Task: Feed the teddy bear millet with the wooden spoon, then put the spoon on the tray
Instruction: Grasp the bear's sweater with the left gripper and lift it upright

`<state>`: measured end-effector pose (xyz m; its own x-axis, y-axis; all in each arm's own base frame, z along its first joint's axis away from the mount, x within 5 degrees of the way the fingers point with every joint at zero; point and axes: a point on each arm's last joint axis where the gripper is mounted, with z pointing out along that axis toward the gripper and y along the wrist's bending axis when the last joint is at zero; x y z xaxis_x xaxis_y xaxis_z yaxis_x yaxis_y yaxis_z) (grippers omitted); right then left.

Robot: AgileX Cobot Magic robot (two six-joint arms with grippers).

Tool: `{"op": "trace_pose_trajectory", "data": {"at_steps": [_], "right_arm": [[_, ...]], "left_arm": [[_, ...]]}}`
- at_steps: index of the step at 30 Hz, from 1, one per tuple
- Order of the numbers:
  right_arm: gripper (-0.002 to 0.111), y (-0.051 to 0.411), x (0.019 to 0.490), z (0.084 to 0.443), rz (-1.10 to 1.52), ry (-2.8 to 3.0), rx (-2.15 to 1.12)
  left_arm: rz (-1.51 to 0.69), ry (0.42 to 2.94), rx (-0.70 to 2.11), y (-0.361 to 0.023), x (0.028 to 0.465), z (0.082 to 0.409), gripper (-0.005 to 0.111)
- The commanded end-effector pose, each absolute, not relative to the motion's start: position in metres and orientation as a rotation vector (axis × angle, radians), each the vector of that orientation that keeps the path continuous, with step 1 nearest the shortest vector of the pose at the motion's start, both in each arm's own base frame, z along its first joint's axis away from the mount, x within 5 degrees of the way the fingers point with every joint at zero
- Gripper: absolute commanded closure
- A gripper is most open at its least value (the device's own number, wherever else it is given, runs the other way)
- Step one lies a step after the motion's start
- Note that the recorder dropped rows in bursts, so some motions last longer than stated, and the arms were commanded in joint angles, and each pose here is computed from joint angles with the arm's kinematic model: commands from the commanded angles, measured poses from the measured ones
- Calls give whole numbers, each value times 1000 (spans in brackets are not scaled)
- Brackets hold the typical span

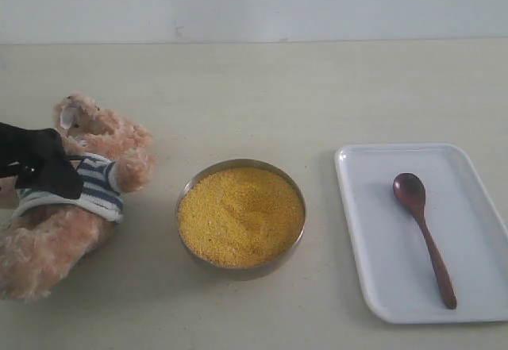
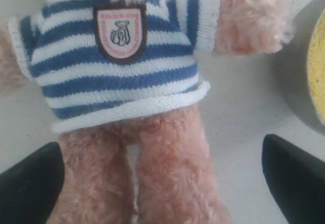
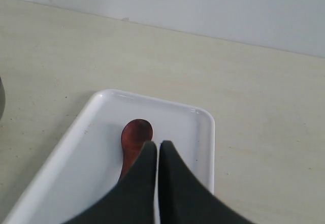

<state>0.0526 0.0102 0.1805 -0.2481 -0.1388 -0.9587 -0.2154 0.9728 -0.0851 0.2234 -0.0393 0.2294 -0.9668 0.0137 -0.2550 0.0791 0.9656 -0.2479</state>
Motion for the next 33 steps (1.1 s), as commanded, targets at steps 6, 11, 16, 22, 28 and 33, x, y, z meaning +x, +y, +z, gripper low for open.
{"op": "trace_pose_trajectory", "data": {"at_steps": [6,11,16,22,28,33], "right_arm": [[107,10,52,182,67,1816,-255],[107,10,52,182,70,1816,-252],[107,10,52,182,70,1816,-252],[107,10,52,182,68,1816,-255],[107,10,52,182,70,1816,-252],[107,10,52,182,67,1816,-255]], "left_arm": [[-300,2962,13,-39,240,200,3],[-287,2969,-2,-39,248,187,3],[-282,3003,-3,-39,253,173,3],[-302,3041,-10,-41,256,160,3],[-305,3078,-11,-41,258,150,4],[-294,3101,2,-41,258,144,10]]}}
